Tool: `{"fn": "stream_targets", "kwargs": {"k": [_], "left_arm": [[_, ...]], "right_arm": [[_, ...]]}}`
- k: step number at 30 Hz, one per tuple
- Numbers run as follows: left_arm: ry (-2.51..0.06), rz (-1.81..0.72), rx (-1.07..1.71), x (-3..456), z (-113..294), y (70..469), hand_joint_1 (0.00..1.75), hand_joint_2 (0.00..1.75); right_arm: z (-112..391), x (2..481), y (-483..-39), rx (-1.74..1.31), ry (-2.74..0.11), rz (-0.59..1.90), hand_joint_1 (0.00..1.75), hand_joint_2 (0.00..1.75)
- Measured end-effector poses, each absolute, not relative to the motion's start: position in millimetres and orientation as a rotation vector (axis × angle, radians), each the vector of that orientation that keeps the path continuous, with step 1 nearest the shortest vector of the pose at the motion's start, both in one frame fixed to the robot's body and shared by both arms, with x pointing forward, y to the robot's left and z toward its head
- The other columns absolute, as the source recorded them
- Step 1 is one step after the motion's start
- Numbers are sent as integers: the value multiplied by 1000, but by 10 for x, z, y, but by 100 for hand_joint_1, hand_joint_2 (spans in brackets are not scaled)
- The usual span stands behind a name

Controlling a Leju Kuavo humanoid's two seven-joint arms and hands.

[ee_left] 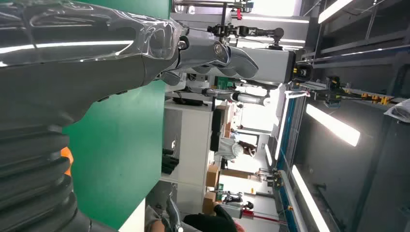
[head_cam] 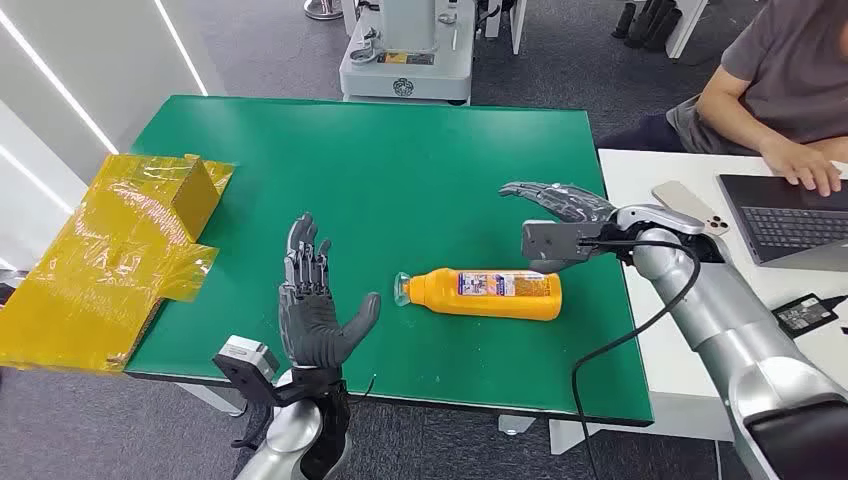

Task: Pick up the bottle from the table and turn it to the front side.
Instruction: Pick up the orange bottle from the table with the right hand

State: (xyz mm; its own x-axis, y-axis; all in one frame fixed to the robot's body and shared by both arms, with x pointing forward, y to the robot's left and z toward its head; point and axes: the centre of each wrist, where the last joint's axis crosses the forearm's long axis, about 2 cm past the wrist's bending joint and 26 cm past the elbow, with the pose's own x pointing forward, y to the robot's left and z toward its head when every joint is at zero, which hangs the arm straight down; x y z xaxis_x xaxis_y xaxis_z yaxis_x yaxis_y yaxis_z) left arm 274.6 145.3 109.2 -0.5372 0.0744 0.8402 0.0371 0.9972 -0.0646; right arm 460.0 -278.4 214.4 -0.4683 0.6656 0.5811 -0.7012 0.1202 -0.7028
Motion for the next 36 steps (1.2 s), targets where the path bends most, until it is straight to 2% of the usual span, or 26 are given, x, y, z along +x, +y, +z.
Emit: {"fn": "stream_targets", "kwargs": {"k": [8, 18, 36], "left_arm": [[-2134, 44, -69, 2728, 1080, 1426, 0, 175], [-2124, 50, -55, 2725, 1078, 1426, 0, 175], [-2105, 46, -58, 2695, 1046, 1424, 0, 175]], "right_arm": [[1718, 4481, -2531, 90, -1128, 1558, 0, 175], [1368, 4313, -2515, 75, -1008, 1508, 0, 175], [1247, 4264, -2680, -71, -954, 1502, 0, 175]]}}
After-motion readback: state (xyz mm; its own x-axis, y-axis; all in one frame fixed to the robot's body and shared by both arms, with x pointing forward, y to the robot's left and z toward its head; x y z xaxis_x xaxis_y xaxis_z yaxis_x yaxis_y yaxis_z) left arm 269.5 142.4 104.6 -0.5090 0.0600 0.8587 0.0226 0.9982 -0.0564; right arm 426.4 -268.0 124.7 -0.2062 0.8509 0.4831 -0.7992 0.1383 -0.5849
